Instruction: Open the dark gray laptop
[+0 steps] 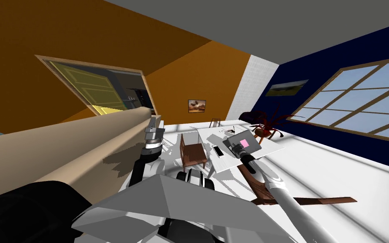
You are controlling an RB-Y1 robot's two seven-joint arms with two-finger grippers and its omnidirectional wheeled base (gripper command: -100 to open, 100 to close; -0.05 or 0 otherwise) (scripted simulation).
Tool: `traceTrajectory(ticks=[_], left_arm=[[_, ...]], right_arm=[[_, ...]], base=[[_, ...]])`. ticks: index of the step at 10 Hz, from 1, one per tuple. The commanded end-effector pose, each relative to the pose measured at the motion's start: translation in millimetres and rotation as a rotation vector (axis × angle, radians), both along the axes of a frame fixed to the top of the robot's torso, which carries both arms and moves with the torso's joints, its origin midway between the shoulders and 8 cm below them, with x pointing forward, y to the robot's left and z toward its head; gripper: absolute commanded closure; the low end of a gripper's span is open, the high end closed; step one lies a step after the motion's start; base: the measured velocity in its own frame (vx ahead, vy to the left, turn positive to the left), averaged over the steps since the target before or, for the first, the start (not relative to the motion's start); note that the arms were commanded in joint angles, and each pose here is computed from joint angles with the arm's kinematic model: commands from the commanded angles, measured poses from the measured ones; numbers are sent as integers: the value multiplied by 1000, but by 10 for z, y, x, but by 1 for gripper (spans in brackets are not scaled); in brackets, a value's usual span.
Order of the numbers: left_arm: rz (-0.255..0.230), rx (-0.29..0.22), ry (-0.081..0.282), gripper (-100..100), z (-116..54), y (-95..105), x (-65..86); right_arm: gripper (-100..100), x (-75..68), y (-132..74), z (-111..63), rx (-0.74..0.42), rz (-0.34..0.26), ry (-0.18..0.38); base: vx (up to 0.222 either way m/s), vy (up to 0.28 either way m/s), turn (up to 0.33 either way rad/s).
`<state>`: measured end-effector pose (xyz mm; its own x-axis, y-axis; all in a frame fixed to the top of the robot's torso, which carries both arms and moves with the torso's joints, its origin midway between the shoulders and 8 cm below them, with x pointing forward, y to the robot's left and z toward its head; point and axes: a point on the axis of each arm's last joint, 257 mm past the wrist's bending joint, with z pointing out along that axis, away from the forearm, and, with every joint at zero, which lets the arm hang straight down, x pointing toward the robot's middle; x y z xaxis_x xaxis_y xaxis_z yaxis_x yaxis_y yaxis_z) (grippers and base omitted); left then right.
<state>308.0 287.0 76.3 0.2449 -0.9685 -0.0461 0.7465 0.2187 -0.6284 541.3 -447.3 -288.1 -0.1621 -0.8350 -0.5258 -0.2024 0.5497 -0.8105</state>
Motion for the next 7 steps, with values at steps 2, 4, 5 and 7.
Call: traceTrajectory(ticks=[2, 4, 5, 7], left_arm=[[0, 0, 0, 0, 0, 0, 0], [0, 0, 0, 0, 0, 0, 0], [0, 0, 0, 0, 0, 0, 0], [0, 0, 0, 0, 0, 0, 0]], right_arm=[[100, -90, -543, 42, -39, -38, 45], [100, -146, -804, 57, -35, -62, 72], [100, -174, -986, 144, -70, -75, 76], [-100, -168, -1078, 345, -57, -63, 71]], base=[[20, 103, 96], [27, 80, 53], [29, 111, 74], [9, 77, -3]])
